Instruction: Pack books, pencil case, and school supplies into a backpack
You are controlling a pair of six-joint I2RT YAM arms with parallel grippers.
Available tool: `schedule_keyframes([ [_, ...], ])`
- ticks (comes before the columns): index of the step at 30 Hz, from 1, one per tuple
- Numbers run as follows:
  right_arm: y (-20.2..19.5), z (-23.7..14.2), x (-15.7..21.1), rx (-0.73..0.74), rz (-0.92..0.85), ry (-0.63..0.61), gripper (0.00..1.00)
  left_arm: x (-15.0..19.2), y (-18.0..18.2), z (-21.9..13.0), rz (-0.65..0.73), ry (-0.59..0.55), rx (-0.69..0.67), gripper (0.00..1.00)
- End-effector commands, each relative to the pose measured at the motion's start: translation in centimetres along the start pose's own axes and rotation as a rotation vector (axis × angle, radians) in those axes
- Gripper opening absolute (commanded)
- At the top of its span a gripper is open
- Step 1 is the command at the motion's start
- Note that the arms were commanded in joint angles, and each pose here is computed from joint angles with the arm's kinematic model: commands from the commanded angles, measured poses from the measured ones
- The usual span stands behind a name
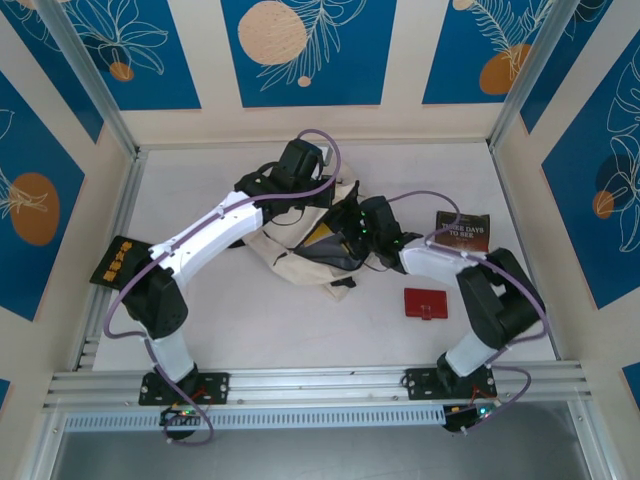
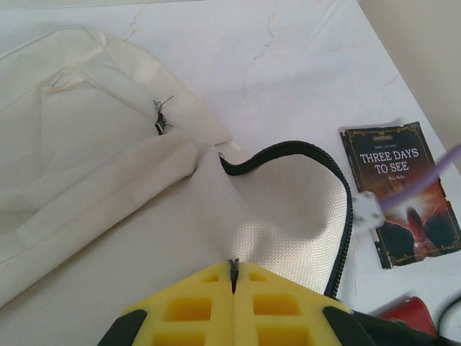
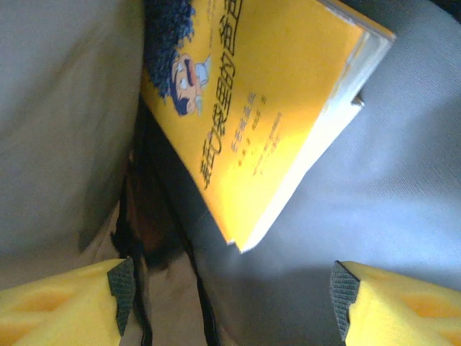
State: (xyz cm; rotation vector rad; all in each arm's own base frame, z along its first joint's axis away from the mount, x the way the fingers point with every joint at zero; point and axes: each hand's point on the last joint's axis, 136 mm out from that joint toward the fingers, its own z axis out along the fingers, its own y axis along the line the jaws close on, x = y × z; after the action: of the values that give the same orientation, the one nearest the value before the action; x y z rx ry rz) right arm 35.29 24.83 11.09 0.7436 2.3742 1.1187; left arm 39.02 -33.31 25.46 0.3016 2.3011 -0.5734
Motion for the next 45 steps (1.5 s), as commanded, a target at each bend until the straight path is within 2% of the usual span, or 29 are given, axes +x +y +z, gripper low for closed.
schedule_keyframes([
  [1, -3.2, -2.4, 0.5, 0.112, -0.069, -0.006, 0.74, -0.4, 0.3, 0.2, -0.02, -0.014, 0.013, 0.0],
  [3, -4.8, -4.1, 0.4, 0.178, -0.094, -0.036, 0.74, 0.5, 0.9, 0.3, -0.04, 0.019, 0.002, 0.0],
  [8, -7.3, -9.5, -1.3, 0.322, -0.174, -0.167, 0.76, 1.3, 4.6, -1.3, -0.136, 0.027, -0.051, 0.57],
  [13, -8.2, -13.0, -2.5, 0.393, -0.232, -0.215, 0.8, 2.2, 11.7, -4.0, -0.204, -0.006, -0.236, 0.88],
  [15, -7.6, -13.7, -2.8, 0.383, -0.261, -0.214, 0.81, 3.1, 15.5, -5.5, -0.251, -0.018, -0.354, 0.95],
  [20, -4.8, -13.6, -2.8, 0.313, -0.345, -0.169, 0.87, 7.0, 25.4, -10.0, -0.403, -0.043, -0.648, 1.0],
  [26, -1.1, -11.5, -1.6, 0.176, -0.431, -0.055, 0.87, 13.1, 33.9, -13.5, -0.635, -0.015, -0.9, 1.0],
  [32, 0.3, -10.9, -1.2, 0.145, -0.446, -0.011, 0.87, 17.1, 38.2, -12.4, -0.809, 0.083, -0.917, 1.0],
  [37, 0.6, -10.8, -1.0, 0.139, -0.444, -0.001, 0.88, 18.9, 40.4, -11.5, -0.868, 0.181, -0.948, 1.0],
  [41, 0.5, -11.2, -1.1, 0.149, -0.451, -0.002, 0.87, 19.9, 41.3, -9.6, -0.916, 0.244, -0.884, 0.96],
  [45, 0.5, -11.4, -1.1, 0.144, -0.453, -0.002, 0.87, 20.3, 41.8, -8.4, -0.908, 0.284, -0.866, 0.92],
])
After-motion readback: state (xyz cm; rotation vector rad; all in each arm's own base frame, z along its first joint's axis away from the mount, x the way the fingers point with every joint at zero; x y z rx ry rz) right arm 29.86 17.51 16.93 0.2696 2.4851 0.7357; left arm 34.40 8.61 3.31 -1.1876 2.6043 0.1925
